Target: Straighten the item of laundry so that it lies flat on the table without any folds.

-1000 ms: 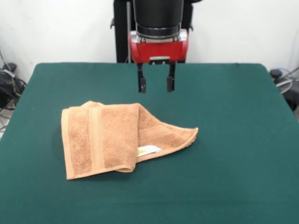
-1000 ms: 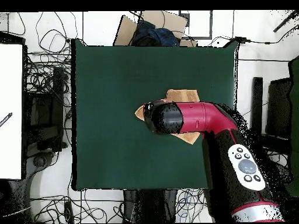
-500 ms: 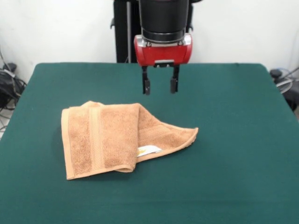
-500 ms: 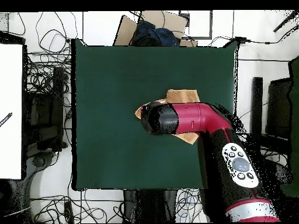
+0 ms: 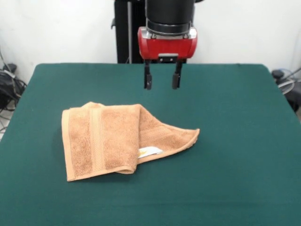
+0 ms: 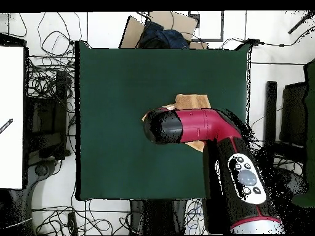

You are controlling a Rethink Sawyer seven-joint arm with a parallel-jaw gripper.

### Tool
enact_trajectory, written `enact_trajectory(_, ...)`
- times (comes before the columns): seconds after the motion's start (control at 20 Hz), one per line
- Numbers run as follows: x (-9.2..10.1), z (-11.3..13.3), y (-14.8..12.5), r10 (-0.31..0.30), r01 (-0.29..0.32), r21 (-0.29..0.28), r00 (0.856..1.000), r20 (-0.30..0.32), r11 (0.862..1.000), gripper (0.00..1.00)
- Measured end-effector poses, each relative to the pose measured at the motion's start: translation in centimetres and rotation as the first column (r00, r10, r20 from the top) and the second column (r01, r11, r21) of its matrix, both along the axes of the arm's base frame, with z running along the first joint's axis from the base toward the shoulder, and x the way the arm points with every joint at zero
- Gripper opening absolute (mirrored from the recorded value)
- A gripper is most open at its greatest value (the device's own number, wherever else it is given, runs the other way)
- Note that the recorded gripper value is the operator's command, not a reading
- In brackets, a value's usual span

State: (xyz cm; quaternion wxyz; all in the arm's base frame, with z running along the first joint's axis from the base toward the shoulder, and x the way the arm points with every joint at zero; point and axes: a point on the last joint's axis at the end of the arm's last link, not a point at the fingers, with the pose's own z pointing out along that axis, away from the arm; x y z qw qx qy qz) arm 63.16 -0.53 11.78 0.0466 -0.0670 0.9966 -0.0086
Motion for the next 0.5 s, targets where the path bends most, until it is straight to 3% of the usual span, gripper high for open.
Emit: enact_trajectory(0.5, -1.2, -3.1, 0.3, 0.0, -0.001, -0.022, 0.999, -0.039, 1.0, 1.0)
